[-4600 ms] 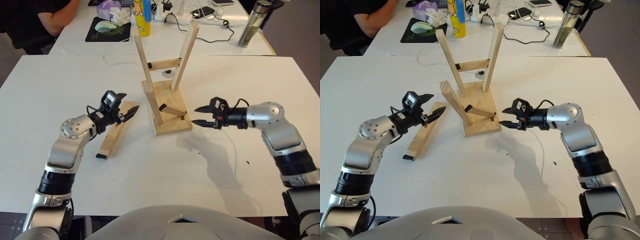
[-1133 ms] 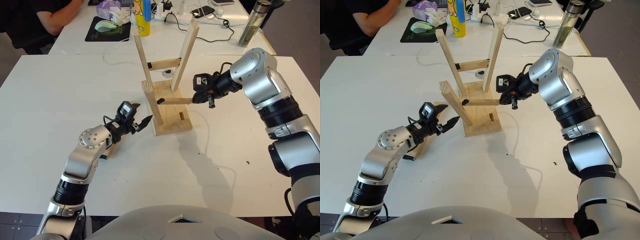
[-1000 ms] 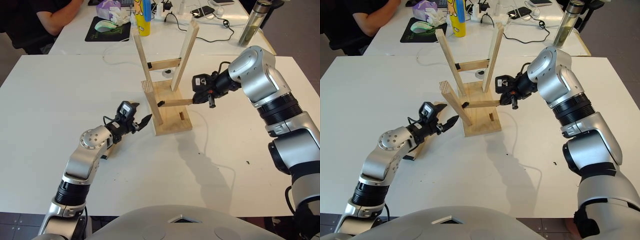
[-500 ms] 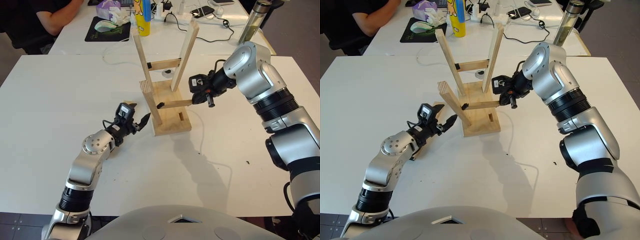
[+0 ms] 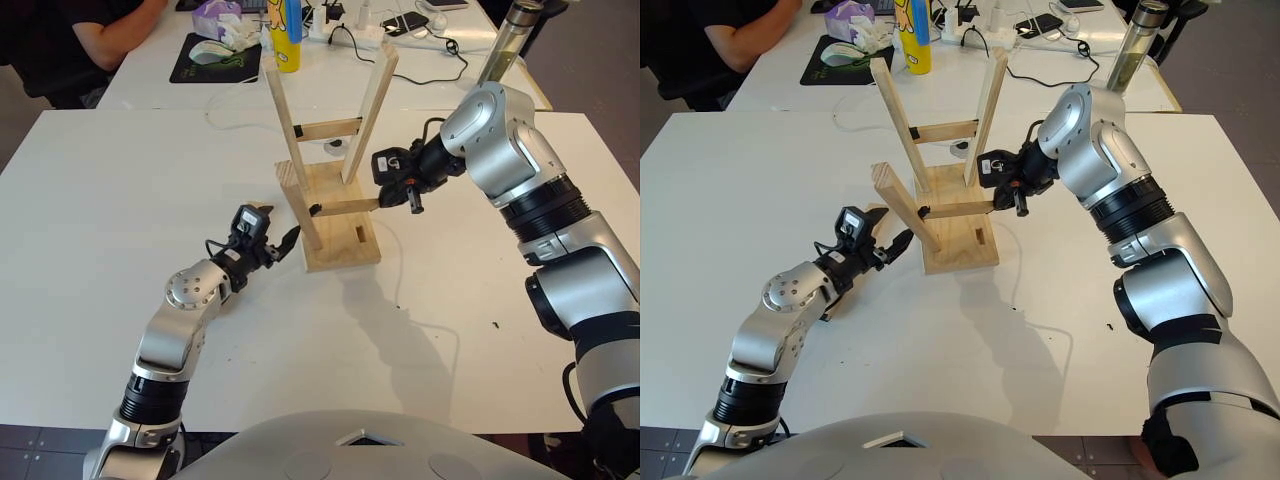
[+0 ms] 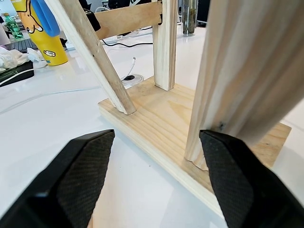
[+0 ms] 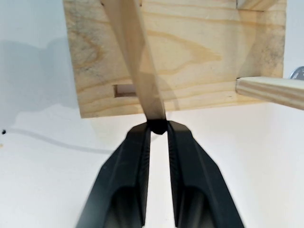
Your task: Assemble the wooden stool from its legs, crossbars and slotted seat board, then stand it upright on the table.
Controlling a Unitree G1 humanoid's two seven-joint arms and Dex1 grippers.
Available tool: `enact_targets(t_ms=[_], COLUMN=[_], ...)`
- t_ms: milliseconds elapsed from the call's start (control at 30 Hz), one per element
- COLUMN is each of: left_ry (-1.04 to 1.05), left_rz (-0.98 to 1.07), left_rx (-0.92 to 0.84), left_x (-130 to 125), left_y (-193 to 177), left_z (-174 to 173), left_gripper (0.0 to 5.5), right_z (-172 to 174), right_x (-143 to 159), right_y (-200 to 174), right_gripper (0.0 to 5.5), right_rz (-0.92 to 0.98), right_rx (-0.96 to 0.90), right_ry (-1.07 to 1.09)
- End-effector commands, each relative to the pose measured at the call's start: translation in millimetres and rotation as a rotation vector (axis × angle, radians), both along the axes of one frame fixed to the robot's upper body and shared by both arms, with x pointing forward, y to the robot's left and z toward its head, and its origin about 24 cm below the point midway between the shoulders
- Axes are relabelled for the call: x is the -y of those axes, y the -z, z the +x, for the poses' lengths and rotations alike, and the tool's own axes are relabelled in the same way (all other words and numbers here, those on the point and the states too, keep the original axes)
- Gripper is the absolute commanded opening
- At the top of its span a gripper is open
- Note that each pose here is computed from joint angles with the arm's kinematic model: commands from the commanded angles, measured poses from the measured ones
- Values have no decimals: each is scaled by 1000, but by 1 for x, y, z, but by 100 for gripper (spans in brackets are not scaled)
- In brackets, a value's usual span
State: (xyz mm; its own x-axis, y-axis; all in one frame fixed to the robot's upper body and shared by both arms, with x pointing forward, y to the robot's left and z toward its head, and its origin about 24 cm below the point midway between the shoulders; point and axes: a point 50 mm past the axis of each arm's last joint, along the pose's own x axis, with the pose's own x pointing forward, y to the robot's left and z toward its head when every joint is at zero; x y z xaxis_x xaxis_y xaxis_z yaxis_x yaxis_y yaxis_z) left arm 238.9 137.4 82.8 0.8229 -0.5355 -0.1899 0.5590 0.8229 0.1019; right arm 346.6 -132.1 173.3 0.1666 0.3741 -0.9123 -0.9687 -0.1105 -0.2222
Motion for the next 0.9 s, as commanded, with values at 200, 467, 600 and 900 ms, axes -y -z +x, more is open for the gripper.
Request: enact_targets(t_ms=[200, 467, 600, 900], left_ry=[-8, -14, -3, 2], left_rz=[3, 7, 13, 18], left_rx=[37, 32, 29, 20], left_x=[0, -1, -2, -6], left_y=[-9, -6, -5, -5], left_z=[4, 5, 6, 5], left_gripper=[335, 335, 335, 335], right_z=[-4, -14, -30, -41], right_x=[-7, -4, 2, 21], right_y=[-30, -47, -49, -52], right_gripper=[40, 39, 39, 36], right_rz=[17, 60, 127, 291], right_rx=[67, 48, -28, -191], right_ry=[-50, -65, -41, 88])
